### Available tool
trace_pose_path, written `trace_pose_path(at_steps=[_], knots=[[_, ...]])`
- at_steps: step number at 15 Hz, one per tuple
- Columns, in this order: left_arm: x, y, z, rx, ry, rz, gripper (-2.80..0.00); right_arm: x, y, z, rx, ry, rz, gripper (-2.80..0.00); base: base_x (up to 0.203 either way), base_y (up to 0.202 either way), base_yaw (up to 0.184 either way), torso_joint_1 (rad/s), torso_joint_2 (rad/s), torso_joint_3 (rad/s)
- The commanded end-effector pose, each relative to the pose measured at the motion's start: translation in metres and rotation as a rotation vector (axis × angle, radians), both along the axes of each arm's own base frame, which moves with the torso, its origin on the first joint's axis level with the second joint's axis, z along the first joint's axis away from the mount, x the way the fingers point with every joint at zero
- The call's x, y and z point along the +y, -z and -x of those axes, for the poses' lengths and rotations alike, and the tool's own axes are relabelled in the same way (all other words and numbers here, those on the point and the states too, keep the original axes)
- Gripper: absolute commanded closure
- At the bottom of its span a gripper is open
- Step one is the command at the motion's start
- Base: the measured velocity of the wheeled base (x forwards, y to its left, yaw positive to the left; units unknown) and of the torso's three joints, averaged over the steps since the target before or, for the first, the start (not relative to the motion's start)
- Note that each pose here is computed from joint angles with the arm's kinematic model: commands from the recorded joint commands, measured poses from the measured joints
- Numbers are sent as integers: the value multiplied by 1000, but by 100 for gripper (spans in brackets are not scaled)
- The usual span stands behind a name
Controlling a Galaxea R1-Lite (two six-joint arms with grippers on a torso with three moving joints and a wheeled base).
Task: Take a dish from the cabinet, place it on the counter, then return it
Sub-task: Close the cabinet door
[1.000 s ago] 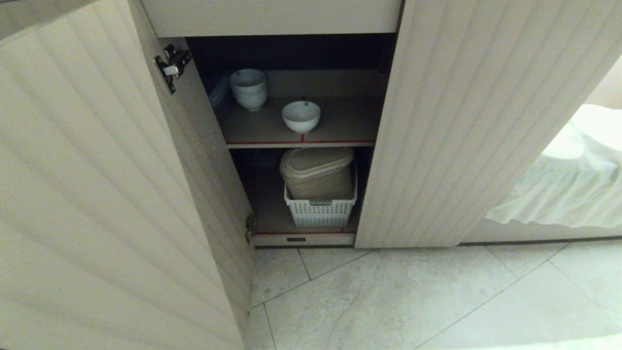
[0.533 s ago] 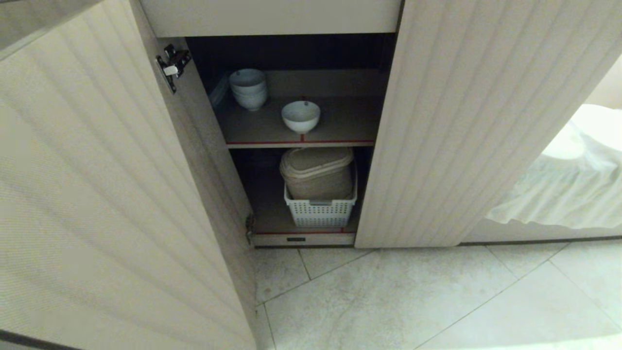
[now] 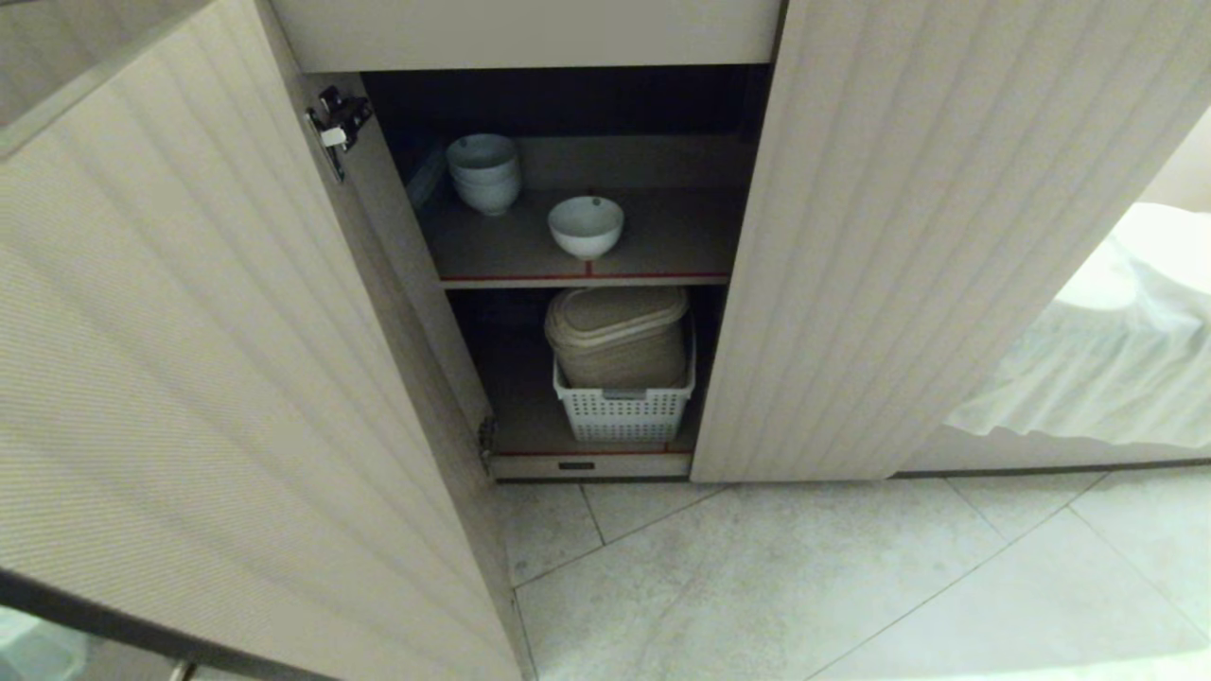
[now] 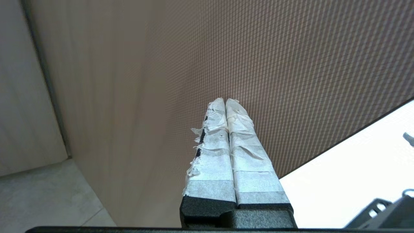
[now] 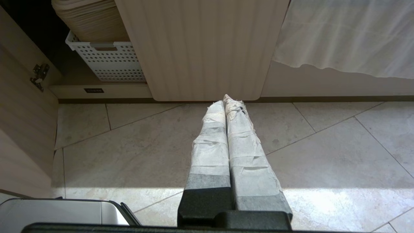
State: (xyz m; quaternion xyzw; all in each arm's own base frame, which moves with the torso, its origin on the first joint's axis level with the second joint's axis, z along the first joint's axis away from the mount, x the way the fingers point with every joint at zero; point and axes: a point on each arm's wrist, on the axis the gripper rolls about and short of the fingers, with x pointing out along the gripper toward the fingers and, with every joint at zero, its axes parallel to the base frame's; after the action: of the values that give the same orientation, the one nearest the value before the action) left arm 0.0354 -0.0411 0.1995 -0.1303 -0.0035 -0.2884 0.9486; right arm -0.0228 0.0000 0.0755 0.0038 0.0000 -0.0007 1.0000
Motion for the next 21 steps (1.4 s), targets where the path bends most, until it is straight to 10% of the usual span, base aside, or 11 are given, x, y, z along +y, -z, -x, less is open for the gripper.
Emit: trace_pose_path(at_steps=[1, 21], knots=[[-4, -2, -2, 2, 18, -8, 0, 0, 0, 0, 0, 0, 0, 0, 0, 0, 0, 0, 0, 0], [-58, -15, -31, 61, 108, -103, 0, 0, 0, 0, 0, 0, 0, 0, 0, 0, 0, 0, 0, 0]])
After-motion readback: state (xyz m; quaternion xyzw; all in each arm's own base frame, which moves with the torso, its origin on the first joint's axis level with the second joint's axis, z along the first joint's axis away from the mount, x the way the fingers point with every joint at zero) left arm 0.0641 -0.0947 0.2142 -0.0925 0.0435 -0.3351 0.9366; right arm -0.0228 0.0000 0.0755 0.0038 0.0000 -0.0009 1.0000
